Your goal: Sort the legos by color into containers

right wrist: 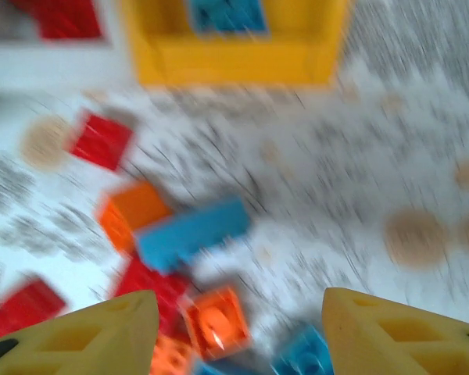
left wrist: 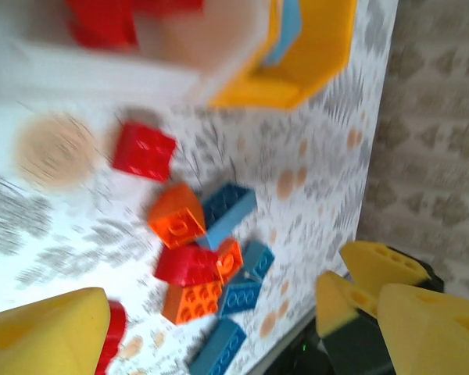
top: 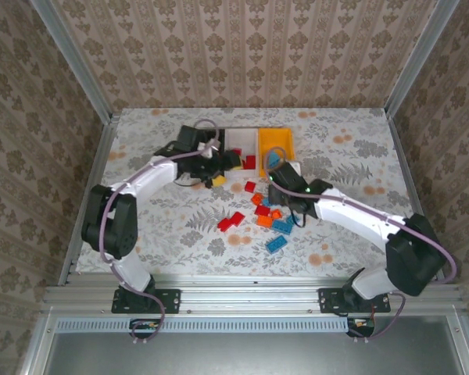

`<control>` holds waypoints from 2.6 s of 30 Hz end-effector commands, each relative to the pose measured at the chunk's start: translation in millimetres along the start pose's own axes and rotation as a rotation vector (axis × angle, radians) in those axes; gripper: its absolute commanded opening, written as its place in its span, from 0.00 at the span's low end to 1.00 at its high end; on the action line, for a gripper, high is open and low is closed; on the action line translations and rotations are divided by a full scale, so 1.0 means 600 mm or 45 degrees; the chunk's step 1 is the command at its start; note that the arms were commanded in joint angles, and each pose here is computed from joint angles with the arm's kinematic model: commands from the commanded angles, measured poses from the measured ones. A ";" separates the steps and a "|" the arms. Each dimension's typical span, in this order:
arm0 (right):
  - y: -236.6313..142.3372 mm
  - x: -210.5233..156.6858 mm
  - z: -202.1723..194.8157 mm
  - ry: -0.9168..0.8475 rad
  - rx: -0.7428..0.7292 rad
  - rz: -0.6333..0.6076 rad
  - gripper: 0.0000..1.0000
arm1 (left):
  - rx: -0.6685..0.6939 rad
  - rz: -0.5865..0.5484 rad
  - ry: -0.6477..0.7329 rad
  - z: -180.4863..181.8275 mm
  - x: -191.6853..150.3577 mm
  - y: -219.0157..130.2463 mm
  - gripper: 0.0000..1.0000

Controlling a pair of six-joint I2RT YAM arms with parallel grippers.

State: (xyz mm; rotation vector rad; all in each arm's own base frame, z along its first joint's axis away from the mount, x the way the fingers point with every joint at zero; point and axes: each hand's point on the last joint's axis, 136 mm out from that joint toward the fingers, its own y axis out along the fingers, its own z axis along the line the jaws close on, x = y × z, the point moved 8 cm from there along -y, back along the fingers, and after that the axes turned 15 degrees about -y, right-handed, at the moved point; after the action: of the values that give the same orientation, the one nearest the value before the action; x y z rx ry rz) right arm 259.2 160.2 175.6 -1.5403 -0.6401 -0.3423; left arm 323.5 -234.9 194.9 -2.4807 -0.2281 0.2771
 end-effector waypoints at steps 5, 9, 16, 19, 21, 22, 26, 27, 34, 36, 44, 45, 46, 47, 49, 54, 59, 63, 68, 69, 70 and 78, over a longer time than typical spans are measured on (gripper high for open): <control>0.022 -0.088 -0.027 0.191 -0.005 0.151 0.64 | 0.031 0.073 0.058 -0.010 -0.019 0.020 0.90; 0.053 -0.093 -0.028 0.221 -0.024 0.227 0.68 | 0.052 0.072 0.061 -0.005 -0.017 0.022 0.90; 0.079 -0.101 -0.028 0.300 -0.070 0.230 0.71 | 0.064 0.057 0.088 -0.010 -0.016 0.017 0.90; 0.089 -0.104 -0.029 0.320 -0.078 0.220 0.71 | 0.062 0.056 0.087 -0.010 -0.015 0.016 0.90; 0.095 -0.108 -0.029 0.329 -0.081 0.229 0.71 | 0.062 0.057 0.083 -0.009 -0.016 0.016 0.90; 0.097 -0.110 -0.028 0.329 -0.081 0.233 0.71 | 0.062 0.057 0.084 -0.009 -0.016 0.016 0.90; 0.104 -0.119 -0.031 0.349 -0.090 0.259 0.66 | 0.057 0.051 0.088 -0.011 -0.015 0.013 0.90; 0.103 -0.122 -0.031 0.355 -0.090 0.263 0.64 | 0.055 0.050 0.089 -0.012 -0.015 0.012 0.90; 0.083 -0.144 -0.059 0.365 -0.161 0.286 0.58 | 0.043 0.044 0.088 -0.014 -0.014 0.007 0.90; 0.078 -0.147 -0.067 0.367 -0.168 0.284 0.57 | 0.036 0.045 0.092 -0.016 -0.014 0.006 0.90; 0.083 -0.141 -0.067 0.389 -0.131 0.279 0.42 | 0.035 0.035 0.101 -0.018 -0.014 0.002 0.90; 0.083 -0.139 -0.066 0.382 -0.127 0.273 0.38 | 0.035 0.032 0.104 -0.018 -0.014 0.002 0.90; 0.083 -0.137 -0.066 0.378 -0.125 0.268 0.35 | 0.035 0.032 0.105 -0.019 -0.014 0.002 0.90; 0.081 -0.135 -0.067 0.367 -0.129 0.261 0.33 | 0.035 0.031 0.107 -0.019 -0.015 0.001 0.90; 0.075 -0.126 -0.069 0.348 -0.138 0.242 0.30 | 0.034 0.029 0.112 -0.020 -0.015 -0.001 0.90; 0.032 -0.066 -0.072 0.297 -0.130 0.086 0.29 | 0.026 -0.005 0.106 -0.021 -0.003 -0.017 0.90; 0.024 0.055 -0.050 0.157 -0.110 -0.102 0.29 | 0.005 -0.131 0.037 -0.003 0.043 -0.067 0.90; 0.068 0.148 -0.029 0.062 -0.079 -0.144 0.29 | 0.010 -0.227 -0.045 0.029 0.084 -0.100 0.90; 0.142 0.235 -0.011 -0.022 -0.106 -0.117 0.30 | 0.008 -0.273 -0.124 0.058 0.113 -0.115 0.90; 0.157 0.245 -0.012 -0.017 -0.108 -0.106 0.30 | 0.009 -0.271 -0.125 0.059 0.113 -0.114 0.90; 0.167 0.254 -0.014 -0.006 -0.109 -0.099 0.30 | 0.010 -0.268 -0.127 0.060 0.114 -0.113 0.90; 0.220 0.274 -0.021 0.012 -0.059 -0.003 0.39 | -0.005 -0.254 -0.124 0.056 0.113 -0.111 0.90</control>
State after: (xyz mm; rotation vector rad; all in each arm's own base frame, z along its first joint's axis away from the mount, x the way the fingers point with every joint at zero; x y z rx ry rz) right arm 467.3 181.1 165.5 -1.5819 -0.6454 -0.4384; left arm 372.7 -146.0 195.9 -2.4077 -0.5234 0.3277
